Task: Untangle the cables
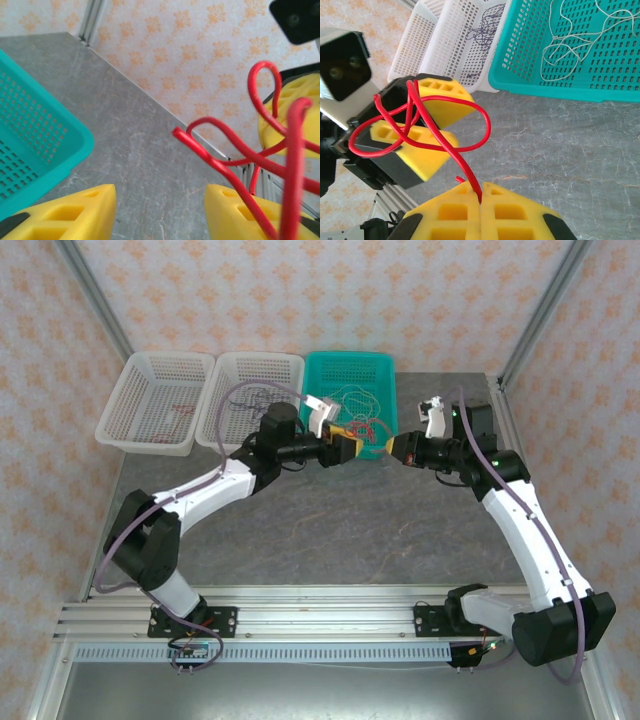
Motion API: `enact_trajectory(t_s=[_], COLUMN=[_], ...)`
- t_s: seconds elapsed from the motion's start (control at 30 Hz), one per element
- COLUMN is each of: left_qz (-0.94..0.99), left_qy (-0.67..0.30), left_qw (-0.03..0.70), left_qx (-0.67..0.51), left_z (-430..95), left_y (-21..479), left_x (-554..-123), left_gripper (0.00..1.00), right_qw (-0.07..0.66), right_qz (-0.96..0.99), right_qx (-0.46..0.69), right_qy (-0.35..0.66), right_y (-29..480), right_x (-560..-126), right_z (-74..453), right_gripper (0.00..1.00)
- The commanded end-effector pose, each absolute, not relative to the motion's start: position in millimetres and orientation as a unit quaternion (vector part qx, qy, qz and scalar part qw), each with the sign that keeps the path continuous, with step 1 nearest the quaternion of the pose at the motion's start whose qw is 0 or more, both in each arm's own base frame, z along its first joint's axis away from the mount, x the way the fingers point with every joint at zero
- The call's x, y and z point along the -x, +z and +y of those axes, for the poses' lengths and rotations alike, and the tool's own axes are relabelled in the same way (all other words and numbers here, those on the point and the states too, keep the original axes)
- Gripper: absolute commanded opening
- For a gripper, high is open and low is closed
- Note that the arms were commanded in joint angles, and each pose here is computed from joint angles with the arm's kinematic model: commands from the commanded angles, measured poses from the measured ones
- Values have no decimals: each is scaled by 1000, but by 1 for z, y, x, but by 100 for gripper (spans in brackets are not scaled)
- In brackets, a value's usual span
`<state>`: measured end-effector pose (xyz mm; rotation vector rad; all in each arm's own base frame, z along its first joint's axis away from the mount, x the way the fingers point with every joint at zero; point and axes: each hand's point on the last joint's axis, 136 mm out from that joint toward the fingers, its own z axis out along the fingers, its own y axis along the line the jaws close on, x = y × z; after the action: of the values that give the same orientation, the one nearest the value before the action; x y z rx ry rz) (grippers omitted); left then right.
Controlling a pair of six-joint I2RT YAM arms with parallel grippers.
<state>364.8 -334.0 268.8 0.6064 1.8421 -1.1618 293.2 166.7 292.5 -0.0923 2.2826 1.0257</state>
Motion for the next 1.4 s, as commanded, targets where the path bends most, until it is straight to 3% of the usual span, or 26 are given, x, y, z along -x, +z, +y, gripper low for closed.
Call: enact_trajectory(t_s=[0.0,0.27,0.33,0.43,0.57,0.63,0.73,0.87,0.9,1.03,1.17,1.37], left_qz=[720,709,705,694,686,691,701,711,713,734,784,800], left_qy=[-439,-450,-459,-473,-483,-475,-459,-446,-442,-413,-346,-322], left_qw=[480,488,485,482,476,482,488,491,492,495,495,504], left_qx=[-241,-238,-239,-249,-264,-256,-245,-235,-233,-215,-145,-48], left_z=[-315,-316,-319,-323,-326,-322,-317,-313,-311,-298,-255,-191], left_y=[298,312,312,315,317,317,314,310,309,302,286,281], left_x=[-365,-368,-369,-365,-358,-360,-365,-369,-370,-376,-395,-404], left_gripper=[52,53,57,70,71,65,47,4,0,0,0,0], right_qw=[324,305,303,307,314,312,307,314,318,360,406,433], right_qz=[854,849,850,850,852,850,848,850,852,871,871,832], right_qx=[44,54,53,51,44,44,47,43,39,-30,-186,-312], right_qy=[406,427,427,425,417,423,430,421,414,333,205,153], right_y=[306,307,306,306,305,306,306,305,304,292,277,269], right_x=[-292,-293,-292,-292,-296,-297,-298,-299,-300,-314,-326,-317], right_z=[172,182,182,181,178,180,183,180,177,145,65,-2], right_gripper=[0,0,0,0,0,0,0,0,0,0,0,0])
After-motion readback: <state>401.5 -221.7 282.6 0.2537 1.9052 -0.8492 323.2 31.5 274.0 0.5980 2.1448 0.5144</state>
